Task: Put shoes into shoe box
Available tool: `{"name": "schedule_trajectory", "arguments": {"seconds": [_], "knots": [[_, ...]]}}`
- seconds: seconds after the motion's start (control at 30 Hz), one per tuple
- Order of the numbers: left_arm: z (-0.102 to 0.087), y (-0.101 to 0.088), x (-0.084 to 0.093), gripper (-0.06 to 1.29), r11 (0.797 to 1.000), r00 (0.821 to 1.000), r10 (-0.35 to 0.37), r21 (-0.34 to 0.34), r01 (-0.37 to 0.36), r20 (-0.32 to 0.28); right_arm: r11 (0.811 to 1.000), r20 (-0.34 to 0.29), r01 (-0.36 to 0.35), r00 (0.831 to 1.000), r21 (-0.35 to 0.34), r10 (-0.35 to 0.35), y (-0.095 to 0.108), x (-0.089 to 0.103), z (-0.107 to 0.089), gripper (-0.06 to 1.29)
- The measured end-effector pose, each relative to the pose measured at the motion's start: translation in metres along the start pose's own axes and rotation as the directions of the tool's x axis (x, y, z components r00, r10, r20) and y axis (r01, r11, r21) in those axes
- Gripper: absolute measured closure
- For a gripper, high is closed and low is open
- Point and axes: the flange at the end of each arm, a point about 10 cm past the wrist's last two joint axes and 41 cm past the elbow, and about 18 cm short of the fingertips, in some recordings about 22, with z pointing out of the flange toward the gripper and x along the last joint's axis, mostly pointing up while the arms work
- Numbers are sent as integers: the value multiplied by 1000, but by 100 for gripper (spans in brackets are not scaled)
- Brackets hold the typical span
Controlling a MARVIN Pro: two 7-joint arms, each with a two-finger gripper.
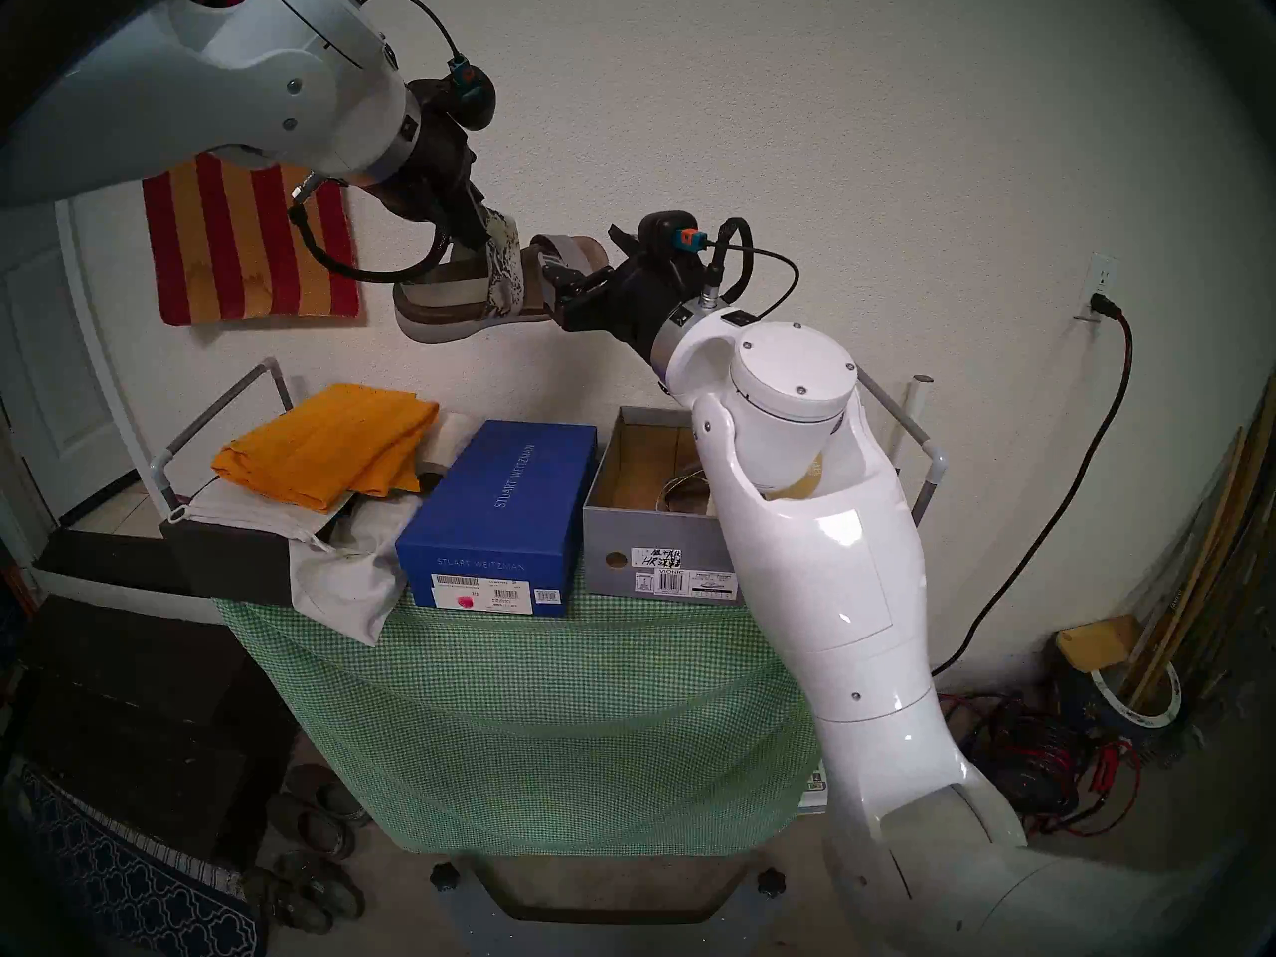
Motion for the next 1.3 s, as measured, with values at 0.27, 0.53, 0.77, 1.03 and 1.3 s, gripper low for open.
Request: {"name": "schedule_trajectory", "arguments": {"seconds": [0.27, 0.53, 0.77, 1.03, 1.3], "knots": [[0, 0, 0, 126, 1000, 1000, 1, 3, -1, -2, 999, -11, -16, 1000, -49, 16, 16, -23, 13, 4], [0, -1, 0, 126, 1000, 1000, 1, 4, -1, -3, 997, -37, -20, 999, -81, 17, 20, -32, 29, 4], [0, -1, 1, 126, 1000, 1000, 1, 4, -1, -3, 996, -47, 1, 999, -87, -5, 11, -35, 41, 4], [0, 0, 1, 126, 1000, 1000, 2, 4, -2, -4, 996, -54, 17, 998, -93, -22, 4, -36, 48, 25], [-1, -1, 2, 126, 1000, 1000, 2, 5, -2, -8, 993, -70, 52, 996, -108, -60, 2, -35, 50, 125]]}}
